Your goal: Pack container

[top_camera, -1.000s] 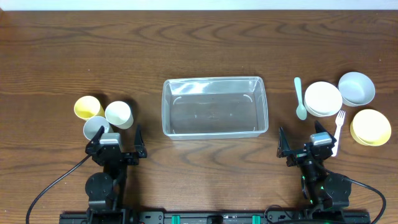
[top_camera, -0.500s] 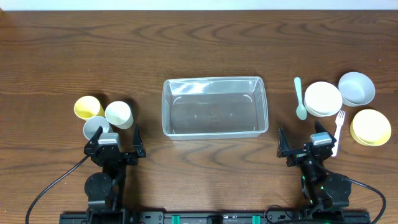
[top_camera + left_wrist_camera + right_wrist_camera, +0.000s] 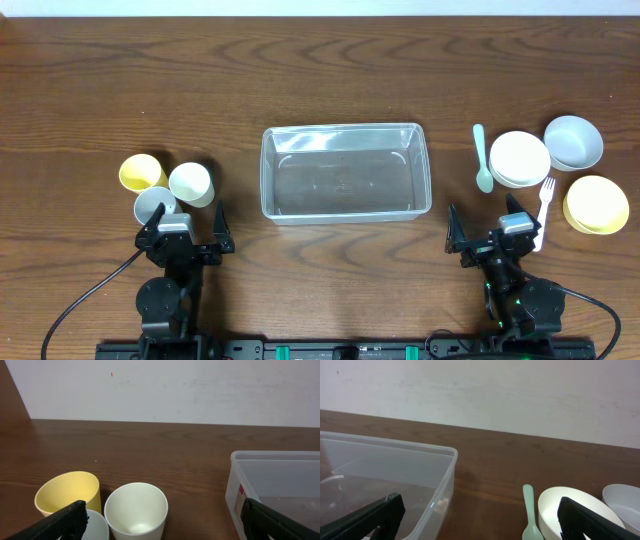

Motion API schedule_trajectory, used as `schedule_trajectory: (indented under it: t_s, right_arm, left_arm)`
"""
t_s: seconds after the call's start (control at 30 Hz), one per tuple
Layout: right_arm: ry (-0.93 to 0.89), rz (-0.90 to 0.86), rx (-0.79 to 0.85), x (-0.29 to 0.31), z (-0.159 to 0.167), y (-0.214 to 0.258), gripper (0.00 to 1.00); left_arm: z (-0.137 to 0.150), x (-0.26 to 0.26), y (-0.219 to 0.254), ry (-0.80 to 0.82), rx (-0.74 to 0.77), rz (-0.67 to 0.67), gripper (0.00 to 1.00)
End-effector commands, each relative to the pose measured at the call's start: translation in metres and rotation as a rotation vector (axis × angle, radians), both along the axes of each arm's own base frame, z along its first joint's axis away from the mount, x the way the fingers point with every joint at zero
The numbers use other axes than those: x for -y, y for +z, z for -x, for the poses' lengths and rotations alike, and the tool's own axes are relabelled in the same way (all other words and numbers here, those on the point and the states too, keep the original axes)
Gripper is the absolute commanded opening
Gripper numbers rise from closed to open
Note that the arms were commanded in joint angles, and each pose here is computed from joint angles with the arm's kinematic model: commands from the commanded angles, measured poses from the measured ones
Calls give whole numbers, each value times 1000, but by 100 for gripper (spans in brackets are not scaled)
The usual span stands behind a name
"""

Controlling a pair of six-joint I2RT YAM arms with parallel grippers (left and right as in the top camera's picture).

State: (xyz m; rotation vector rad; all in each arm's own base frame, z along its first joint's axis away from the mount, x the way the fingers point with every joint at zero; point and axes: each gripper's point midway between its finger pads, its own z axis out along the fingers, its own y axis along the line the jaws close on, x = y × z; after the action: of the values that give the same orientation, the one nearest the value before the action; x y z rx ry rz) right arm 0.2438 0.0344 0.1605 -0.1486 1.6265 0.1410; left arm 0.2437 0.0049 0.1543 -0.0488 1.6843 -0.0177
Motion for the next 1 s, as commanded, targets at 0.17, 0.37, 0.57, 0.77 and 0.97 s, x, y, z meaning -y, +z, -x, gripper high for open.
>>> schedule_trajectory:
  t_s: [0.17, 0.37, 0.57, 0.77, 0.97]
  right_arm:
    - [-2, -69, -16, 0, 0, -1, 99]
    - [-29, -167, -61, 3, -2, -4, 99]
    - [-96, -161, -75, 14, -8, 24, 99]
    - [-124, -147, -223, 16, -32, 56, 99]
    - [-173, -116, -572, 22, -65, 64, 99]
  left_arm:
    - [0, -2, -17, 9, -38, -14, 98]
    - [0, 1, -11, 10, -31, 132, 98]
    - [5, 10, 37, -37, -16, 179, 98]
    - [1, 9, 78, -18, -221, 187, 98]
    - [-20, 9, 89, 15, -578, 202, 98]
